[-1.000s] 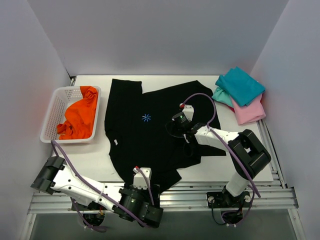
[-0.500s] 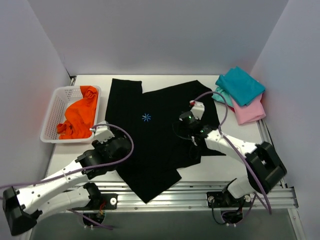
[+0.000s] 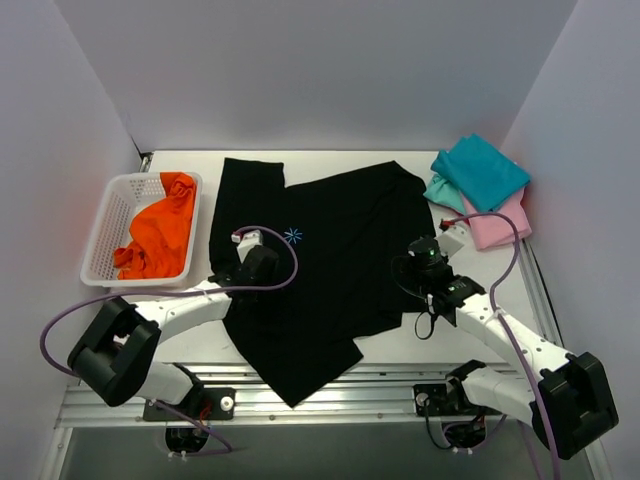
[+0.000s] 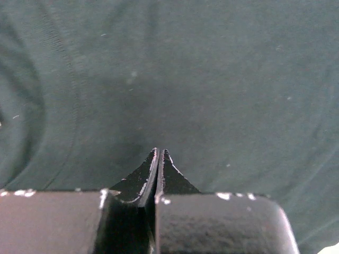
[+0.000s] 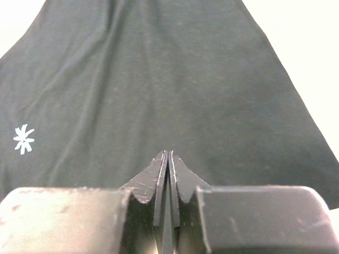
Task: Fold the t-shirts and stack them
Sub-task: Flatten the tshirt out
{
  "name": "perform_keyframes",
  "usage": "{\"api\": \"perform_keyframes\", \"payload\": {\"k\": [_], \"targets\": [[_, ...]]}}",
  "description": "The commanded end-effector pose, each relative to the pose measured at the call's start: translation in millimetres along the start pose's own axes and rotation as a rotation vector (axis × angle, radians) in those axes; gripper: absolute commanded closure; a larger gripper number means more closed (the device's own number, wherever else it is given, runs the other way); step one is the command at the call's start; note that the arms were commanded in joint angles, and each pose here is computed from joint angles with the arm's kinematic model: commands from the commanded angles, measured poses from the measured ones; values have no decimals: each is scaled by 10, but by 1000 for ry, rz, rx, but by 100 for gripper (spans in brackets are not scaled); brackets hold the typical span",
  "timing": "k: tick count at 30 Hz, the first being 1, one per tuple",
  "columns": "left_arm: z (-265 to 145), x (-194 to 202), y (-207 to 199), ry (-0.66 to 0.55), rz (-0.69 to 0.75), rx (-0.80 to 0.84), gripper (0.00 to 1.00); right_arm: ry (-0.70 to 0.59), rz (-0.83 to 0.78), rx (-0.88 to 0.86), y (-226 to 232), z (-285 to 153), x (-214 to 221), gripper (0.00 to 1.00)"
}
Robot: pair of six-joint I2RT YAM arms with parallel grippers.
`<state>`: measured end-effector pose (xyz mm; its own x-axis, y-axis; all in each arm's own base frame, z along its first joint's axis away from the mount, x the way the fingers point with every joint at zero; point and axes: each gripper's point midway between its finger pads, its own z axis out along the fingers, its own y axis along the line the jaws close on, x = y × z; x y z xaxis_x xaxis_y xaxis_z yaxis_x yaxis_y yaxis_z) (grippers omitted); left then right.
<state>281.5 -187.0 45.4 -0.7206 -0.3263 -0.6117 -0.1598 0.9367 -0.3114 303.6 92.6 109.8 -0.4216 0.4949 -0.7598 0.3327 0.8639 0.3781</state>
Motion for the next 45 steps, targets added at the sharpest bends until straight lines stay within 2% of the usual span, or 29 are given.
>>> {"api": "perform_keyframes", "payload": {"k": [1,9,14,18,24,27,30,37,41,45], "targets": [[71,-185,-285,-48,-50,99,98,-14,65,89,-212,-16,-42,100],[608,-75,400,107,-101,-108,98,-18,101,139,-381,37,-94,100],[809,-61,656,193,-136,-138,98,-62,159,129,-458,-14,-184,100],[842,-182,656,180,-145,-131,98,-39,185,65,-374,74,-120,100],[815,-352,693,171,-149,-131,98,194,182,1,-260,390,542,100],[792,-409,699,167,-158,-114,98,250,203,-31,-216,475,743,100],[729,-476,730,150,-171,-113,98,258,221,-21,-245,510,799,100],[484,-730,868,71,-207,-133,98,219,384,169,-862,423,712,100],[440,-783,980,56,-237,-136,98,146,445,295,-1240,318,518,100],[438,-797,1033,50,-252,-132,98,119,480,320,-1367,203,457,100]]}}
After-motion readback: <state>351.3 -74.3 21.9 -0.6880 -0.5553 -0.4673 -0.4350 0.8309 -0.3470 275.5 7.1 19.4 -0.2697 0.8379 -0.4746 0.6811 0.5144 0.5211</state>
